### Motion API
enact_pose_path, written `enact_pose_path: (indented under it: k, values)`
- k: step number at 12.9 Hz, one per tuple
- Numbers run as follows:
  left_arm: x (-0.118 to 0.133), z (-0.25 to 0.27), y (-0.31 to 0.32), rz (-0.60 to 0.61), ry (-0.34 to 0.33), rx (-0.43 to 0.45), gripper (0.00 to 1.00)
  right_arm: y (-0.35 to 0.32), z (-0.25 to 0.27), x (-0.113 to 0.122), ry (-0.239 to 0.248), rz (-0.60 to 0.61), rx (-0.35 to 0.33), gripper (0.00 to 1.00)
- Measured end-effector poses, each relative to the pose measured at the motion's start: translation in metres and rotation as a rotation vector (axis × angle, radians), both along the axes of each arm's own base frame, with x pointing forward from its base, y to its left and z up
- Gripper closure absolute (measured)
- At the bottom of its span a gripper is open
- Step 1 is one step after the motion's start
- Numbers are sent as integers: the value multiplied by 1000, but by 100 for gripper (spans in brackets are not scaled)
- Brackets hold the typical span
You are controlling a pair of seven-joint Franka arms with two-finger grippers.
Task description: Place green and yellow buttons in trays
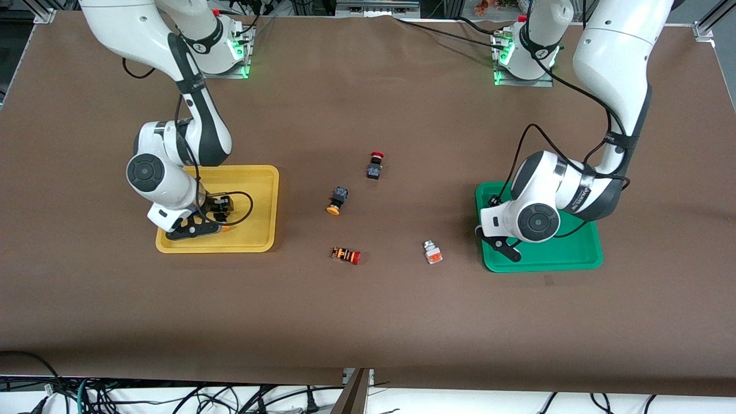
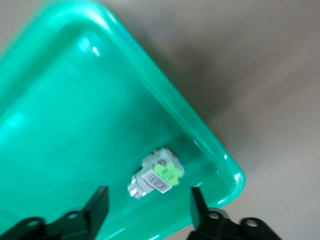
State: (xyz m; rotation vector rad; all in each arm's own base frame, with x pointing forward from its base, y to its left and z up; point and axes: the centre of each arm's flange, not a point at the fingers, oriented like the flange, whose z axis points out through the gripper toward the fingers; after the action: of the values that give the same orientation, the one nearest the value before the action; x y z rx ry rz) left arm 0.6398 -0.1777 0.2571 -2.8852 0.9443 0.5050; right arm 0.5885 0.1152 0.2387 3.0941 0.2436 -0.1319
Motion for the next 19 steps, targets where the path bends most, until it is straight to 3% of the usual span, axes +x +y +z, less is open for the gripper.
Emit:
enact_pose_path:
  k: [1,2,4,6,10,15,16,19]
  values:
    - [11,22,-13,-6,-49,-33,6,17,13,2,13,-44,10,4]
    - [19,41,-37,-27,-111,-76,0,45,26,2,20,-97,23,0]
    - [35,53,-96,-86,-276,-170,0,114,38,-7,26,-238,83,0]
    - [44,24,-124,-80,-355,-253,0,181,36,-24,53,-362,129,0]
    - [58,-36,-107,78,-305,-363,0,258,-11,-57,33,-523,126,0]
    - [59,-26,-117,374,-293,-366,0,297,-61,-84,4,-580,123,3]
    - [53,-32,-122,398,-278,-354,0,297,-61,-83,2,-582,124,8]
    - [31,-28,-125,569,-247,-287,0,294,-58,-77,-6,-573,129,48]
